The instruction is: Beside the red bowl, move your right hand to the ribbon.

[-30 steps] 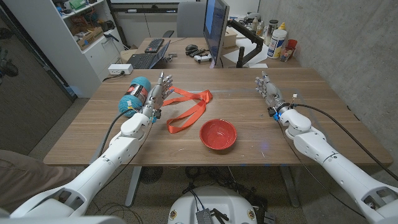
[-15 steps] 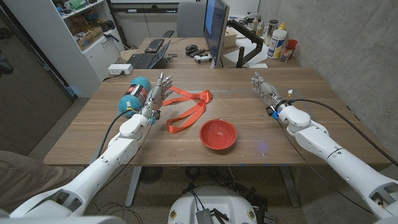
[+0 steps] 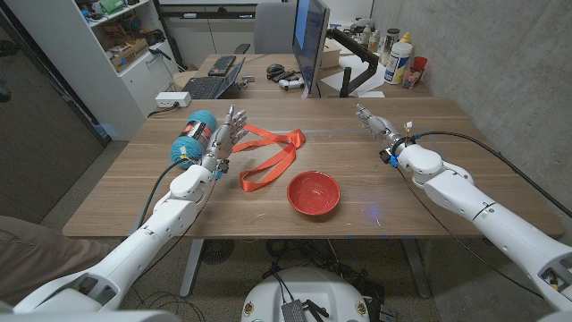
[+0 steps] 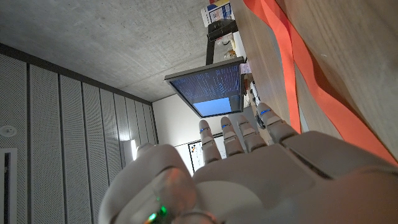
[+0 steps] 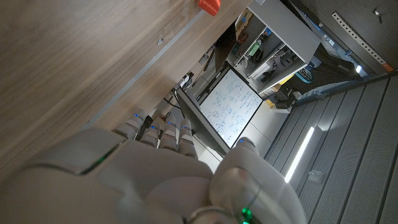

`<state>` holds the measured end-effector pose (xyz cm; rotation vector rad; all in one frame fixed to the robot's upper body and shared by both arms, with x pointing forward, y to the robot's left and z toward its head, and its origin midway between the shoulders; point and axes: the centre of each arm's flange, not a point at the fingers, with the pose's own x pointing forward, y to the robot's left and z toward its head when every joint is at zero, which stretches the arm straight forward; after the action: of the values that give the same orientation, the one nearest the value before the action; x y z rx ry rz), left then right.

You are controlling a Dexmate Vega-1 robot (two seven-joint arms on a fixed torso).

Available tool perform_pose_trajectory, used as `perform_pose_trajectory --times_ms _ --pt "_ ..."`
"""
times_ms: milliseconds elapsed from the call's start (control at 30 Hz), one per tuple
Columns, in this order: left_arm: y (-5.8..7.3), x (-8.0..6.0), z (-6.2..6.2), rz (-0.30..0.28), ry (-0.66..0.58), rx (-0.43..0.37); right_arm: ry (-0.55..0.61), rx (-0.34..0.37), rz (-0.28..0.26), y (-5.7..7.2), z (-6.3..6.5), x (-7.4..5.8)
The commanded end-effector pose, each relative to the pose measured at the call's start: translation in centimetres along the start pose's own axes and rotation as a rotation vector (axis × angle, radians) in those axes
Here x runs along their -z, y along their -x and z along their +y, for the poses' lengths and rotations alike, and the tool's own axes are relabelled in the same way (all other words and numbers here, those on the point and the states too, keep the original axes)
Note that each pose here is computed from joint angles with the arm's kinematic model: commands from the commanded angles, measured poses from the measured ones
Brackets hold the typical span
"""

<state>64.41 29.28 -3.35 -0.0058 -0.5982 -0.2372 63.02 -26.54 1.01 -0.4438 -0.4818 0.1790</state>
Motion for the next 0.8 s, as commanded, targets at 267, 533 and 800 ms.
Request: perform_pose_trajectory --times_ms 267,533,800 --pt "-0.3 0.2 0.8 0.012 -0.004 -0.001 0.171 0.043 0.032 -0.4 0.7 -1.8" --pt "-0.4 0.1 1.0 0.002 -0.012 0.0 0.232 0.091 0.034 -0.4 1.1 -2.2" --pt "-0.5 0.1 1.2 -0.004 -0.031 -0.003 0.272 0.111 0.038 -0.5 1.5 -2.6"
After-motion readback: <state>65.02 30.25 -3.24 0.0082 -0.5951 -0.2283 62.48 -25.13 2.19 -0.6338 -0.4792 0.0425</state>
